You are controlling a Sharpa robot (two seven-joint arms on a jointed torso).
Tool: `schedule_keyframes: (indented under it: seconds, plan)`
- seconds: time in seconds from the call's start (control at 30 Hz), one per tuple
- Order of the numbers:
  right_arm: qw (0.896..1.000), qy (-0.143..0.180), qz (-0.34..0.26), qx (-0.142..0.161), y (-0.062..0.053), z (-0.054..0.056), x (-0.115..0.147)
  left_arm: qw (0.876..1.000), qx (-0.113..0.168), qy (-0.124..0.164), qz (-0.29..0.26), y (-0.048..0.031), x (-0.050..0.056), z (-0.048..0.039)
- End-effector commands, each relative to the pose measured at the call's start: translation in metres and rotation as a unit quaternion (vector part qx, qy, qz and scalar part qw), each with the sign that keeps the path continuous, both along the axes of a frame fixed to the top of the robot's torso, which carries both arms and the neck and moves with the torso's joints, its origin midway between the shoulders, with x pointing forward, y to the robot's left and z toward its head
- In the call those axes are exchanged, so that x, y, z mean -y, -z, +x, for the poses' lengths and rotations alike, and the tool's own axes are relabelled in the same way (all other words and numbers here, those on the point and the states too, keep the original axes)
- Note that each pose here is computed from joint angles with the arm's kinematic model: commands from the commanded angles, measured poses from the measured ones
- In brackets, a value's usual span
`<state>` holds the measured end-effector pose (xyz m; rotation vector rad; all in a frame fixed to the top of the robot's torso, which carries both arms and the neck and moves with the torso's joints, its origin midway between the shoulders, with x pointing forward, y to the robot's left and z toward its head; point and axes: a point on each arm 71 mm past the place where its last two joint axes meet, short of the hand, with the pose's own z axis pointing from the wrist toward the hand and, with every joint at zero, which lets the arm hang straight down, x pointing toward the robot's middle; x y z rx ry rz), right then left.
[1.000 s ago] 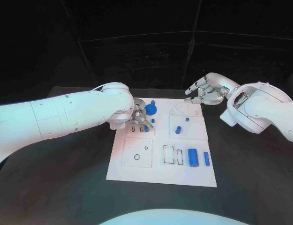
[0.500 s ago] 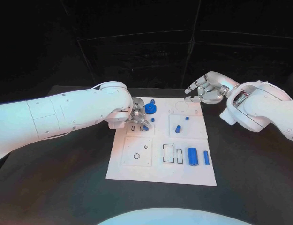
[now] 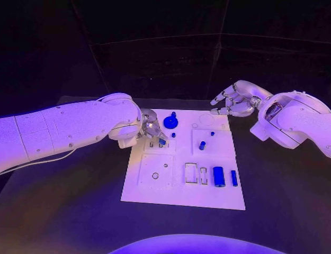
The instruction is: Assemble the parts on the task board
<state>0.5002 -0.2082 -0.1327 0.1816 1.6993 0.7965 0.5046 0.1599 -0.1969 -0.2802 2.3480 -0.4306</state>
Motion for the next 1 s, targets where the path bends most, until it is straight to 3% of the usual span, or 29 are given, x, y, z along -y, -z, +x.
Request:
schedule_keyframes:
  seconds: [0.03,0.23,0.6,0.77,1.0]
  plan:
    - [1.000,-0.003,-0.001,0.002,-0.001,0.000,0.000,0.999,0.020,-0.036,-0.035,-0.0027,-0.003,-0.0012]
    - [1.000,0.001,-0.002,0.002,-0.001,0.000,0.004,0.996,0.073,-0.034,-0.023,-0.0014,-0.011,-0.0060]
    - [1.000,0.003,-0.002,0.003,-0.001,0.000,0.006,0.990,0.125,-0.052,-0.027,0.0102,-0.014,-0.0144]
    - [1.000,0.003,-0.002,0.003,-0.001,0.000,0.006,0.990,0.132,-0.047,-0.021,0.0122,-0.012,-0.0154]
    - [1.000,0.002,-0.002,0.003,-0.001,0.001,0.005,0.992,0.120,-0.036,-0.009,0.0175,-0.007,-0.0180]
